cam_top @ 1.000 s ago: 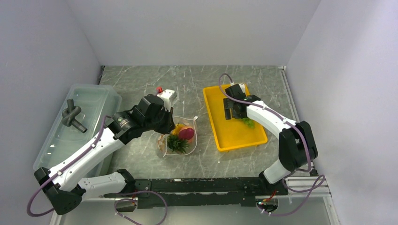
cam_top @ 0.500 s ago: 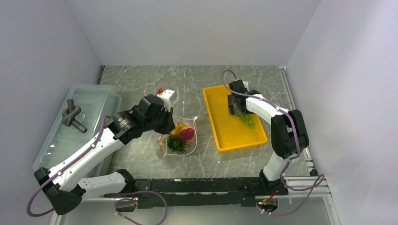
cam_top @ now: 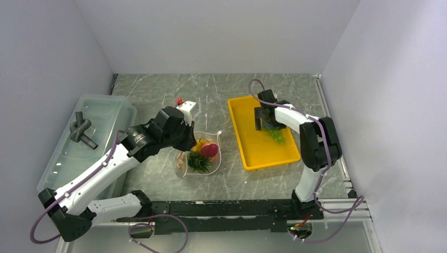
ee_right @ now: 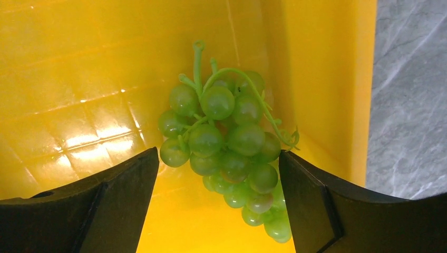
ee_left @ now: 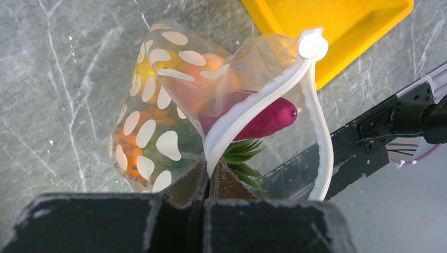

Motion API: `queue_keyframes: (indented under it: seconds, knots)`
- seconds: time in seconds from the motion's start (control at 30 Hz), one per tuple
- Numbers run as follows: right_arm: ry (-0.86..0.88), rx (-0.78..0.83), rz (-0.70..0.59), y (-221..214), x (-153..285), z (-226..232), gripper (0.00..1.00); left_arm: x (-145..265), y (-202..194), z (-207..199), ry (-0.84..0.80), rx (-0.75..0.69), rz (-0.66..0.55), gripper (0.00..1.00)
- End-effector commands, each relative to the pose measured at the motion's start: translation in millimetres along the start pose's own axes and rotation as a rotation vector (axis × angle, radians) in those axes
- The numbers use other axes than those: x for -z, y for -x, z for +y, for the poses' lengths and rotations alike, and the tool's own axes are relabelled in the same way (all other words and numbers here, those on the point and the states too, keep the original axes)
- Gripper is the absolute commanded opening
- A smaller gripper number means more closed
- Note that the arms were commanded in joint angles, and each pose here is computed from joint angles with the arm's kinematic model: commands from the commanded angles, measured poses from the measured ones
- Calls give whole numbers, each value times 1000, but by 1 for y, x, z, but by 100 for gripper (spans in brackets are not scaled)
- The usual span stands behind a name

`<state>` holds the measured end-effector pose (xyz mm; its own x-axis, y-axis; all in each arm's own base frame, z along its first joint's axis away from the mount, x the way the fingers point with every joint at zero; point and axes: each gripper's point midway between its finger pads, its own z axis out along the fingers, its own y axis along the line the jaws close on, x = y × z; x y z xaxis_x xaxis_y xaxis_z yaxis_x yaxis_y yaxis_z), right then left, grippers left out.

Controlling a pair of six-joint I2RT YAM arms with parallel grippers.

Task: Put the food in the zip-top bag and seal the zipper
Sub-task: Pick up the fake fruit from the bin.

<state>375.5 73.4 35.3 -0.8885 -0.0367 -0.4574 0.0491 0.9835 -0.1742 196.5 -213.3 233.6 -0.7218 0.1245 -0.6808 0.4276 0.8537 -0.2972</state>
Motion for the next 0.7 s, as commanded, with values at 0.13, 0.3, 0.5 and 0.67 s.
queue_keyframes:
  seconds: [0.13,0.3,0.5,0.67]
  knots:
    - [125,-18,-2,-4,8,18,84,7,11,-5,-24,2,-43,0]
    - [152,-36,9,-14,13,20,80,7,11,-7,-34,5,-42,0]
    - [168,-48,-2,-15,21,20,70,8,12,-8,-37,8,-47,0]
    - [169,-53,-9,-13,23,20,60,9,13,-8,-38,10,-49,0]
